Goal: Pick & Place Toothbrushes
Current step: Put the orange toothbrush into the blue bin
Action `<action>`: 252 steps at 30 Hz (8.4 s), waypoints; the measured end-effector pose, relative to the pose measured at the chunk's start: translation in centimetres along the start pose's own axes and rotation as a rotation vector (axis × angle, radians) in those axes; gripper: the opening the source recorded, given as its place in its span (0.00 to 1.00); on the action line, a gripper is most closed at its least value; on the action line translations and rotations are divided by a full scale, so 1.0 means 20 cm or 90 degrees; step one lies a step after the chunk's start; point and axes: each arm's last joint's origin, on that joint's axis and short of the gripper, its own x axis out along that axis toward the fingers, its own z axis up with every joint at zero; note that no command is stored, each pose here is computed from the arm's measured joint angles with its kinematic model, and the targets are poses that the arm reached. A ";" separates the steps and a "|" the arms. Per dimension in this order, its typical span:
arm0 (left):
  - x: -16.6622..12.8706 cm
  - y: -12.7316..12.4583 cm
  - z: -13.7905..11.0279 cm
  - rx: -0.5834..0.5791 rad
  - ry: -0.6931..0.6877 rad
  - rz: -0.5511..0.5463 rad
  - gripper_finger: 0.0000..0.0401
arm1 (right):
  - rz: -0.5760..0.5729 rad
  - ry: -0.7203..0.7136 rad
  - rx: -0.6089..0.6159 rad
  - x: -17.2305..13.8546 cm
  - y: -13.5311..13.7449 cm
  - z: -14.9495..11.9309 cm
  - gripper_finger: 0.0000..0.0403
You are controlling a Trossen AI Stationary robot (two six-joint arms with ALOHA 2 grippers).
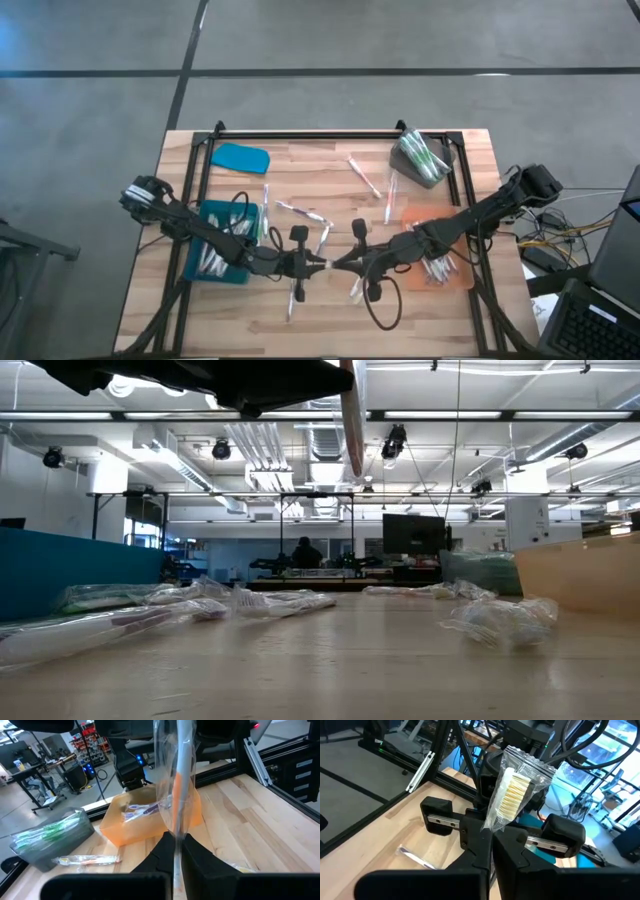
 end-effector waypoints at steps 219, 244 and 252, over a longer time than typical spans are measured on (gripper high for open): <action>-0.20 0.22 0.04 -0.116 0.155 0.118 0.31 | 0.141 0.604 0.060 0.09 0.22 -0.65 0.45; -0.20 0.22 0.04 -0.118 0.154 0.118 0.31 | 0.152 0.588 -0.052 0.13 0.22 -0.63 0.08; -0.20 0.22 0.04 -0.119 0.156 0.118 0.31 | 0.020 0.562 -0.030 0.13 0.17 -0.57 0.08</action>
